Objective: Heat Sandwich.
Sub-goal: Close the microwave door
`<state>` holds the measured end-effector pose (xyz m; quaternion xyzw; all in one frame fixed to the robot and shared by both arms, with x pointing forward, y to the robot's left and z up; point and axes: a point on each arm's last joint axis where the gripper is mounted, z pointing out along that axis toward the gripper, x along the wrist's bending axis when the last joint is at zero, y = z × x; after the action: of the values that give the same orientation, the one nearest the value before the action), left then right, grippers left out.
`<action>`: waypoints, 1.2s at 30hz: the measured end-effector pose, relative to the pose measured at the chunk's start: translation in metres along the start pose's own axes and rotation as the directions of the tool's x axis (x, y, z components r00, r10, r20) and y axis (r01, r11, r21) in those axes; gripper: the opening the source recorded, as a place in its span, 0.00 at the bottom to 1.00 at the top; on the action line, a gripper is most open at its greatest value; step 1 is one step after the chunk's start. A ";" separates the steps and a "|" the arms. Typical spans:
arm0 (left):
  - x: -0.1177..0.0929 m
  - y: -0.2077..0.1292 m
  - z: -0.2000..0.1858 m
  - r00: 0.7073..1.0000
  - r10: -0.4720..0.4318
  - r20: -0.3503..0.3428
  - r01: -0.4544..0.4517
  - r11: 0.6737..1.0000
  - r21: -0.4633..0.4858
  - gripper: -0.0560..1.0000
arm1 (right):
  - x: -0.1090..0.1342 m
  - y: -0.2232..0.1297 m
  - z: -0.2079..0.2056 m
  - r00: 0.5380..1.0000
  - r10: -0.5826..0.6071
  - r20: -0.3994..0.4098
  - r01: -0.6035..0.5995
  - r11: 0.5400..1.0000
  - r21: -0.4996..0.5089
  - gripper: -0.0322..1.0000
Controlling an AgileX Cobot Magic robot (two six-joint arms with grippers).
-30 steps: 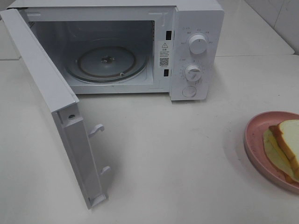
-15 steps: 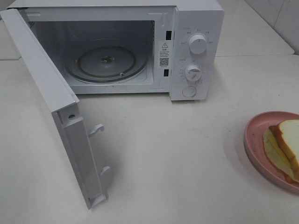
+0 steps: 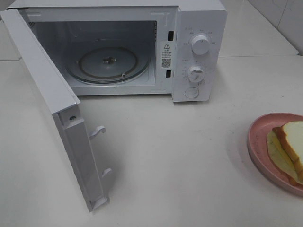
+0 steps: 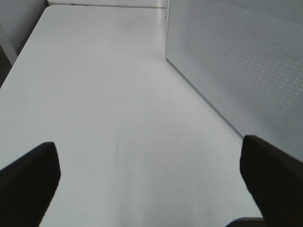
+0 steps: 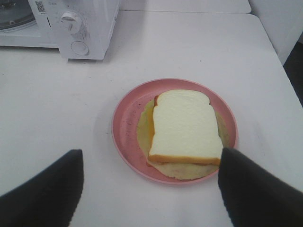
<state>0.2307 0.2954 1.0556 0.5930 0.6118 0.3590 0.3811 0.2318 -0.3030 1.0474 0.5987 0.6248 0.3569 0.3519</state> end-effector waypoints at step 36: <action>0.011 0.044 0.108 0.998 0.031 -0.058 -0.041 0.983 -0.181 0.05 | 0.000 0.000 0.000 1.000 0.000 0.000 0.000 1.000 0.000 0.76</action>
<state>0.3475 0.3068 1.0458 0.5565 0.5759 0.4364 0.4101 0.2318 -0.3030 1.0474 0.5987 0.6248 0.3569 0.3519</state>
